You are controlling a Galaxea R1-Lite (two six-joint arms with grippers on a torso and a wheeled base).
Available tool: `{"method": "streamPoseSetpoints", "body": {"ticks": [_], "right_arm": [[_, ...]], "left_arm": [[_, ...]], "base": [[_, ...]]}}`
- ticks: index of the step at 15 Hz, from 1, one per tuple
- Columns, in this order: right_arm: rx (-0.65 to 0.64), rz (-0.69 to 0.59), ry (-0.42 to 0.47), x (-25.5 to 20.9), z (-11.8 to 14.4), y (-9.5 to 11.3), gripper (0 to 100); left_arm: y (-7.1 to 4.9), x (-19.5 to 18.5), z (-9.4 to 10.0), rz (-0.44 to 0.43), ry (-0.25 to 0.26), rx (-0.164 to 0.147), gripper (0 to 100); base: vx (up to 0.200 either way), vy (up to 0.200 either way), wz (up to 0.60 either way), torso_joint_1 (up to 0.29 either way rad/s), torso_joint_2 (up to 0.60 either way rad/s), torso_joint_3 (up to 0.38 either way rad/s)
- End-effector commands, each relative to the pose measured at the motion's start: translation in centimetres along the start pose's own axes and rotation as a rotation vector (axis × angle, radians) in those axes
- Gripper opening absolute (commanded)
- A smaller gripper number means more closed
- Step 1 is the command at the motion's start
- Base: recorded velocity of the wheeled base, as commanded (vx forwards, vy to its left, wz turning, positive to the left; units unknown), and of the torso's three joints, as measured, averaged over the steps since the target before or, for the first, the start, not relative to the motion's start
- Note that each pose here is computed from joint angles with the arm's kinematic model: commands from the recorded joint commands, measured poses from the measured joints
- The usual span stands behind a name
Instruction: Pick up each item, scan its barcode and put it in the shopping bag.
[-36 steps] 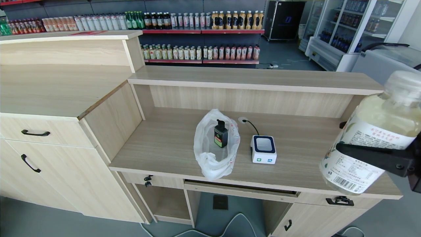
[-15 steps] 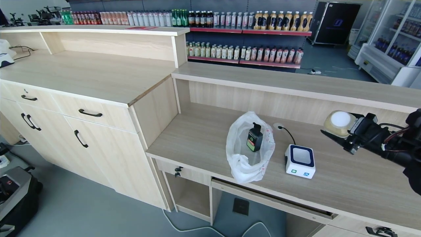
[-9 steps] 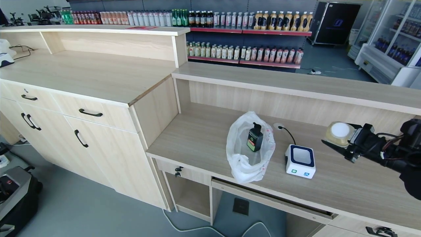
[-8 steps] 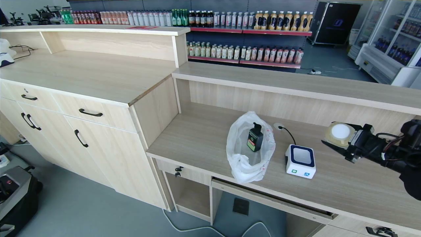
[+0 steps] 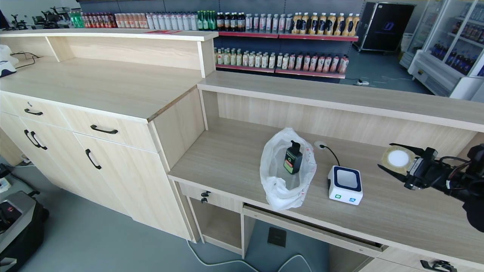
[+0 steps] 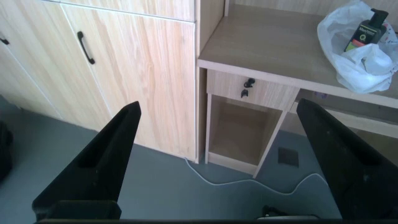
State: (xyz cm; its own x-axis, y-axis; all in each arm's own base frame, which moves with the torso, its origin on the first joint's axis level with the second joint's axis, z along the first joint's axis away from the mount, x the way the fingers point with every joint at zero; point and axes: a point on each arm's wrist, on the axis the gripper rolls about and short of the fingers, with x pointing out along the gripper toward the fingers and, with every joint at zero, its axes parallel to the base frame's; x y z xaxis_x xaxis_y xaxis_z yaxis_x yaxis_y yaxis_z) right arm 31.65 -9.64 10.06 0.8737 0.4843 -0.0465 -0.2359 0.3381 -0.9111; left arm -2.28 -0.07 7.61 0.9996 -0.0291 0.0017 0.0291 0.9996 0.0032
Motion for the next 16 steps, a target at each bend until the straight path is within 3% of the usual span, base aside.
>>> {"method": "streamPoseSetpoints", "body": {"ticks": [1,16], "right_arm": [[0.013,0.007,0.014,-0.2,-0.8,0.4,0],[0.026,0.043,0.002,2.3,-3.1,2.3,0]], "left_arm": [[0.0,0.0,0.0,0.000,0.000,0.000,100],[0.0,0.0,0.0,0.000,0.000,0.000,100]], "base": [[0.000,0.000,0.00,0.000,0.00,0.000],[0.000,0.000,0.00,0.000,0.00,0.000]]}}
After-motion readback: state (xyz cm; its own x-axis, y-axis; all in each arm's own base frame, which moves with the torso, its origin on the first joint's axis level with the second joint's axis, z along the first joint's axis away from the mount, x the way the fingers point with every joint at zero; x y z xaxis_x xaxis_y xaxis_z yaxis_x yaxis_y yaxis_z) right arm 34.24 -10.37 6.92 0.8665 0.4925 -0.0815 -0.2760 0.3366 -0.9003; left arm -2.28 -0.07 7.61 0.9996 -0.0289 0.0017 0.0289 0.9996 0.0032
